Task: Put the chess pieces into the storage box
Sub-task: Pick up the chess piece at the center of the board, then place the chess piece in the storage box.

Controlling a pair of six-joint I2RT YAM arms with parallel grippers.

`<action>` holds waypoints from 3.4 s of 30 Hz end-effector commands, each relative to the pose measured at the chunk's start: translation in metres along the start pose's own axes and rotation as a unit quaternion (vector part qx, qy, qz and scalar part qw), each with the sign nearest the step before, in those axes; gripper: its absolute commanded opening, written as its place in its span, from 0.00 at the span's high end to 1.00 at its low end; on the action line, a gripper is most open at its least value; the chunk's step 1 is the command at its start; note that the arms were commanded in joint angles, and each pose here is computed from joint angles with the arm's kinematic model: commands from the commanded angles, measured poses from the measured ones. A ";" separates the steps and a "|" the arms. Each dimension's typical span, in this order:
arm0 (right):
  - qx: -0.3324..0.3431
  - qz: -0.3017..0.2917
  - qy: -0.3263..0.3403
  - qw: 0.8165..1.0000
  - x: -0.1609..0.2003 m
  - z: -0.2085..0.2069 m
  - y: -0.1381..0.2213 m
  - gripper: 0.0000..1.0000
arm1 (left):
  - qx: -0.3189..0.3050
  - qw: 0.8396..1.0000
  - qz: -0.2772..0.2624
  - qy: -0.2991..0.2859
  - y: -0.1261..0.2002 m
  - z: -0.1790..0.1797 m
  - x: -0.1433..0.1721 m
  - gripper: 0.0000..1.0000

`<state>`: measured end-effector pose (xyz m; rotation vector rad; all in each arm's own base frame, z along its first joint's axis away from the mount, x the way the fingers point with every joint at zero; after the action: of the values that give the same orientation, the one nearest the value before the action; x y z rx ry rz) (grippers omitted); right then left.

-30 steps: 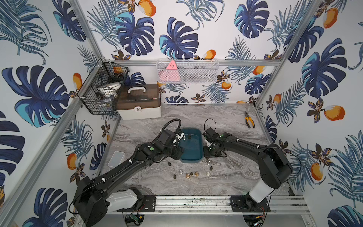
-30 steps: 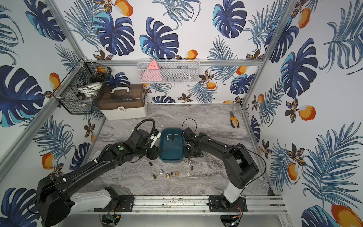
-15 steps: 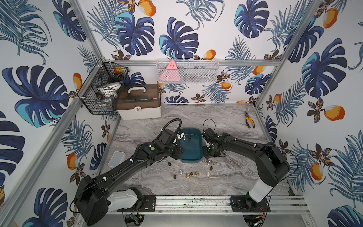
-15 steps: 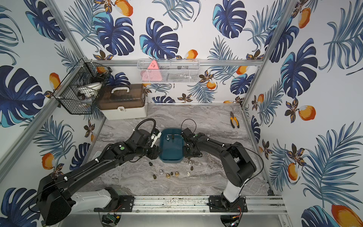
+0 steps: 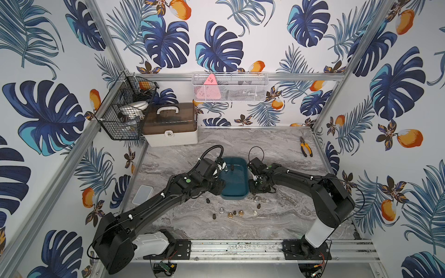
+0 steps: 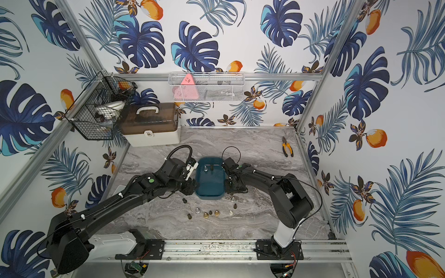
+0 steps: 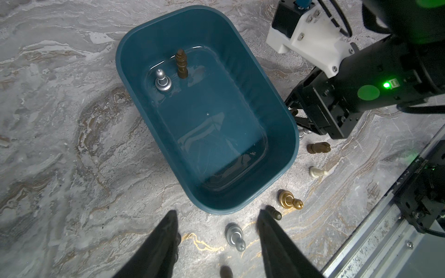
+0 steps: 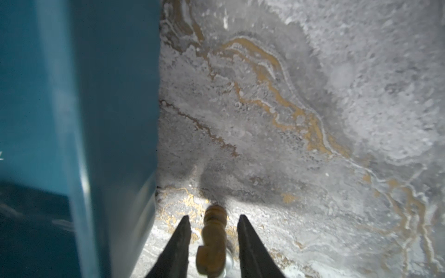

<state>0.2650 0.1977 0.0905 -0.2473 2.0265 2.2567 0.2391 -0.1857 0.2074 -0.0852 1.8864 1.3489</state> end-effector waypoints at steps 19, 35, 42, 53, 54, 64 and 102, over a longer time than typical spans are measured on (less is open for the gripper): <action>0.006 -0.002 0.015 1.000 0.004 0.002 0.000 0.76 | -0.004 1.000 0.005 -0.004 -0.001 0.000 -0.001 0.42; 0.013 -0.039 0.013 0.999 -0.009 0.003 0.022 0.82 | -0.011 1.000 0.000 -0.002 0.002 0.002 -0.003 0.42; 0.010 -0.094 0.011 0.995 -0.044 0.020 0.061 0.82 | -0.017 1.000 -0.013 -0.002 0.007 0.003 -0.005 0.42; -0.022 -0.113 0.040 0.993 -0.101 0.066 0.062 0.82 | -0.017 1.000 -0.019 0.002 0.009 0.003 -0.006 0.42; -0.022 -0.113 0.042 0.992 -0.104 0.068 0.059 0.82 | -0.017 1.000 -0.019 0.003 0.009 0.003 -0.006 0.42; 0.009 -0.088 0.056 0.995 -0.120 0.078 0.016 0.82 | -0.016 1.000 -0.022 0.002 0.010 0.003 -0.007 0.42; 0.045 -0.107 0.065 0.991 -0.134 0.080 -0.027 0.73 | -0.019 1.000 -0.017 0.002 0.010 0.003 -0.005 0.42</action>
<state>0.3950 0.2826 0.0970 -0.5687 2.0563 2.0718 0.2380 -0.1800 0.2159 -0.1260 1.8592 1.3653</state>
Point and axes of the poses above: each gripper's point midway between its finger pads, its own y axis back along the fingers, its own z axis along the line the jaws close on, x = y × z, the point moved 6 cm from there along y, back along the fingers, and after that the axes turned 6 degrees about -y, right-handed, at the moved point
